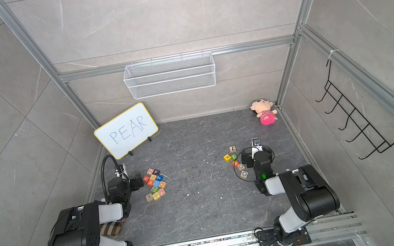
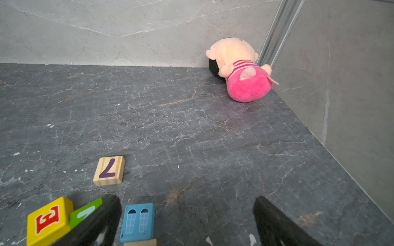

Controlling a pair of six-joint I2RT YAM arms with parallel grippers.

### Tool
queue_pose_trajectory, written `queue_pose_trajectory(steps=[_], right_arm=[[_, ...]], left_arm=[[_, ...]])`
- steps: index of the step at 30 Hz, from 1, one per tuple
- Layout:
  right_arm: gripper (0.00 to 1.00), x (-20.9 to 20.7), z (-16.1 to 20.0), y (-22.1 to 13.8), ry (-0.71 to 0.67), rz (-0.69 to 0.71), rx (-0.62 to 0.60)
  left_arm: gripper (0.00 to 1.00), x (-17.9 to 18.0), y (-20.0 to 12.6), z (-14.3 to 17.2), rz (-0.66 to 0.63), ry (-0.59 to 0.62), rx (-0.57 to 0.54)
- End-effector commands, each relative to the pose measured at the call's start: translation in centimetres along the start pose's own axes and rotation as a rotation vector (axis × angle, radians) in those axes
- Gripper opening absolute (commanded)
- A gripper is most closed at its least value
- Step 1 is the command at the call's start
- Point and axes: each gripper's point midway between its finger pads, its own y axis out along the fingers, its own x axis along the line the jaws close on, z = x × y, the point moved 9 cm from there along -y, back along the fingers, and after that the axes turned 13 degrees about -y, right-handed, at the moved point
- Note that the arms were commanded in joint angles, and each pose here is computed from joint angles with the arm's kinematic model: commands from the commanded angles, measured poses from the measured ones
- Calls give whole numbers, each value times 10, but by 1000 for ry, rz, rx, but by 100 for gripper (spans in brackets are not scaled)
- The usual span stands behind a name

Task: Spell the uppercase word “pear” with letter blocks
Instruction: Pick up the letter block from the center of the board.

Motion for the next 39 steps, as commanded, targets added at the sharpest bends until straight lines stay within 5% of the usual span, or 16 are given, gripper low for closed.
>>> queue_pose_trajectory(steps=[1, 12, 18, 21, 23, 24, 26, 30, 39], right_arm=[[99, 2, -5, 2, 13, -9, -16], [99, 1, -6, 1, 12, -7, -24], [99, -12, -62, -39, 32, 47, -88], [99, -17, -99, -63, 327, -96, -183], [99, 0, -130, -68, 321, -388, -204], [99, 13, -149, -70, 259, -551, -179], [93, 39, -175, -70, 168, -665, -68], [89, 95, -192, -75, -180, -557, 58], [77, 119, -177, -59, -198, -508, 207]], left_arm=[[100, -4, 1, -19, 23, -1, -65], [100, -4, 0, -20, 21, 0, -73], [100, -66, -50, -74, 0, 164, -190], [99, -101, -90, -127, 87, 125, -242], [97, -120, -110, -154, 146, 101, -244], [96, -130, -117, -164, 181, 91, -227], [95, -149, -125, -178, 239, 74, -173], [90, -180, -114, -167, 317, 56, 20], [82, -184, -76, -103, 231, 65, 353]])
